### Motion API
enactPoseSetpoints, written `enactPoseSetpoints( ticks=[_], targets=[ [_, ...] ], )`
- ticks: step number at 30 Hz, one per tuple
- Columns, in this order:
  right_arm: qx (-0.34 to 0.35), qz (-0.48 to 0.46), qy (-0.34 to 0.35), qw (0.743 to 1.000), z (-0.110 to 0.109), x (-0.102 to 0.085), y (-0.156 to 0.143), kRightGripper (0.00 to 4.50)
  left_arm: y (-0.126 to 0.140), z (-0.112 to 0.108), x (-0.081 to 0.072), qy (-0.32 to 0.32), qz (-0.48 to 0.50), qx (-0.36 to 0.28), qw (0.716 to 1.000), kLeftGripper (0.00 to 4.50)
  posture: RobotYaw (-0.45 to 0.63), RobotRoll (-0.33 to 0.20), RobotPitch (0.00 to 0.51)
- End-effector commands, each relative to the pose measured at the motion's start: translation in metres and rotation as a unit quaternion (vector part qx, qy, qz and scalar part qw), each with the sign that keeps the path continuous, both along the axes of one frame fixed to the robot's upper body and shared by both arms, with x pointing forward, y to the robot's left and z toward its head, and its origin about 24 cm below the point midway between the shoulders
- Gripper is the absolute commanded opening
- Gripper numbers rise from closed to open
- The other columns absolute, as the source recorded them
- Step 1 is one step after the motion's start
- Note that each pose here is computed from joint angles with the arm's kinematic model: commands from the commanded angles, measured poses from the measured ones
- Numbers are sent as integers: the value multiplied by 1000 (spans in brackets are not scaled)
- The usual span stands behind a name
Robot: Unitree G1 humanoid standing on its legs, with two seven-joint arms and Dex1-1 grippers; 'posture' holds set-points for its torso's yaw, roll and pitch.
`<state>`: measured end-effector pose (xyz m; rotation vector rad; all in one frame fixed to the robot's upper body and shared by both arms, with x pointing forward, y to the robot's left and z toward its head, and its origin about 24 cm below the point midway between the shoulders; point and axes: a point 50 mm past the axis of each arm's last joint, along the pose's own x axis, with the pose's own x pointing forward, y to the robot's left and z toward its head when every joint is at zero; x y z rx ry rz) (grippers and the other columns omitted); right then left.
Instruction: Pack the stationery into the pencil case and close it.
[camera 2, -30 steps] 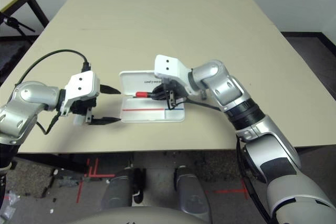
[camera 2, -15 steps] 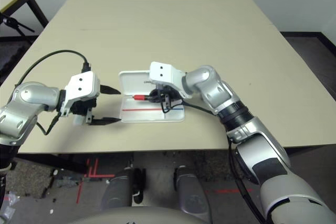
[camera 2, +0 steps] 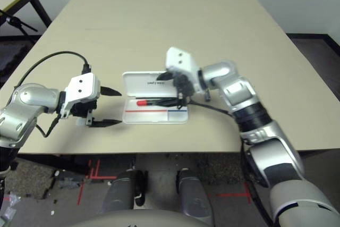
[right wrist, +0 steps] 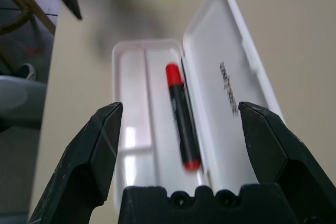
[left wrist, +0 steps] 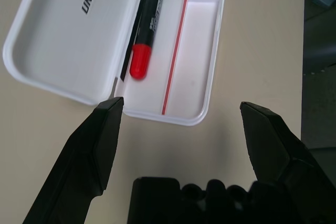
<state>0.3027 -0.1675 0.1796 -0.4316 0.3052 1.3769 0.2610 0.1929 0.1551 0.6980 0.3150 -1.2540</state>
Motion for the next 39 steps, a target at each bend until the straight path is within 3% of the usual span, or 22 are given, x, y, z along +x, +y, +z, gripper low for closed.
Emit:
enactPoseSetpoints(
  ticks=[1, 6, 9, 19, 23, 29, 32, 34, 39],
  targets=[
    [6, 0, 61, 998, 6, -23, -29, 4480, 4, 2, -4, 2, 9, 0, 1000, 4500, -36, 0, 80],
    [28, -14, 93, 995, 25, -53, -52, 4480, 8, 3, -5, 2, 27, 0, 1000, 4500, -49, 0, 82],
    [30, -20, 97, 995, 27, -62, -54, 4480, 7, 1, -4, 3, 36, -1, 999, 4500, -57, 0, 82],
    [37, -33, 93, 994, 18, -59, -47, 4480, 14, -3, 2, -4, 78, -1, 997, 4500, -47, 0, 80],
    [37, -32, 90, 995, 17, -57, -45, 4480, 29, -8, 7, 10, 171, 27, 985, 4500, -47, 0, 80],
    [36, -31, 88, 995, 13, -53, -42, 4480, 49, -10, 25, 31, 371, 23, 928, 4500, -39, 0, 89],
    [36, -32, 86, 995, 10, -52, -41, 4480, 59, -14, 31, 51, 482, 43, 873, 4500, -39, 0, 89],
    [36, -33, 87, 995, 9, -52, -42, 4480, 58, -15, 31, 70, 518, 38, 852, 4500, -39, 0, 89],
    [31, -41, 88, 995, 7, -52, -46, 4480, 49, -13, 29, 88, 541, 22, 836, 4500, -49, 0, 95]
  ],
)
